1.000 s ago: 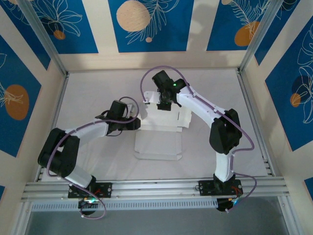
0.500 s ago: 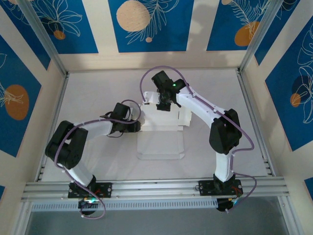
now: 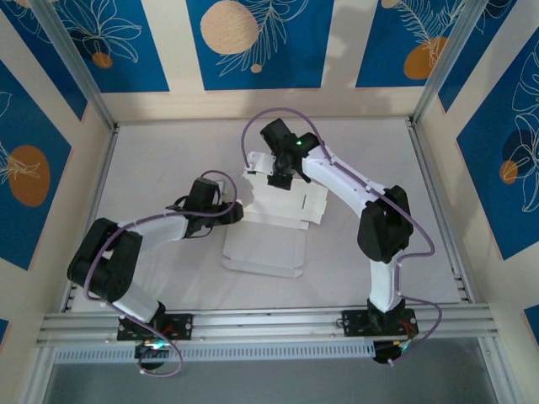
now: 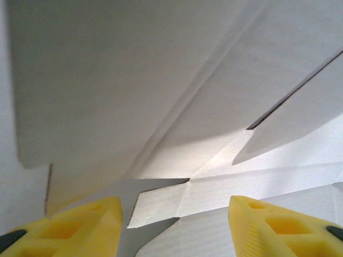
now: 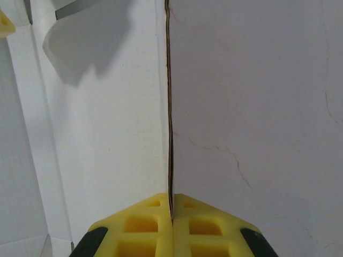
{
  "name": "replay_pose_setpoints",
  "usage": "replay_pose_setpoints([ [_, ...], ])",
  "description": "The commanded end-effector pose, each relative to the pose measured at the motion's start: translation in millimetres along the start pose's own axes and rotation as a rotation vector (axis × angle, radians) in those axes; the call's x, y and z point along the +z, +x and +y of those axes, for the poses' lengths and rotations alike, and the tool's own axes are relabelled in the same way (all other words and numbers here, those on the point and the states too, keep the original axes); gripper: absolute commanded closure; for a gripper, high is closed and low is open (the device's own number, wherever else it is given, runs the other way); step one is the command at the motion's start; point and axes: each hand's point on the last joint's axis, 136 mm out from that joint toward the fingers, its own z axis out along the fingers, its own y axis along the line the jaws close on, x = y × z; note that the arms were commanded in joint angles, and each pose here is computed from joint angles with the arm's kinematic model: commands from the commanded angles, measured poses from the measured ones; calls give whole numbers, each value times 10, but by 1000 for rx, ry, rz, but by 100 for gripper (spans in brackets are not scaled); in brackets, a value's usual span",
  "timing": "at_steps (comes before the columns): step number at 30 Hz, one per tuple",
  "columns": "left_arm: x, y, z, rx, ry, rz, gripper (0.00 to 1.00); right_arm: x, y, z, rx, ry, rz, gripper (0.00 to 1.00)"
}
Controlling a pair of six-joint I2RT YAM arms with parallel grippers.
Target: Fold the paper box
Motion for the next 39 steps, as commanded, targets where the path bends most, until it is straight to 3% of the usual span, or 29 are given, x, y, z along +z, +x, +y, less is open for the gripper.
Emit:
replay_pose_setpoints([
  [1, 52, 24, -103, 2, 56, -1, 48, -1, -54, 13, 71, -34, -20, 100],
  [9, 51, -3, -182, -17, 106, -22, 59, 18, -56, 4, 104, -35, -16, 100],
  [24, 250, 134, -301, -15, 154, 46, 61, 70, -142, 186, 105, -66, -23, 100],
  [39, 332, 287, -278, 58, 79, 133, 59, 154, -153, 314, 83, -74, 6, 100],
])
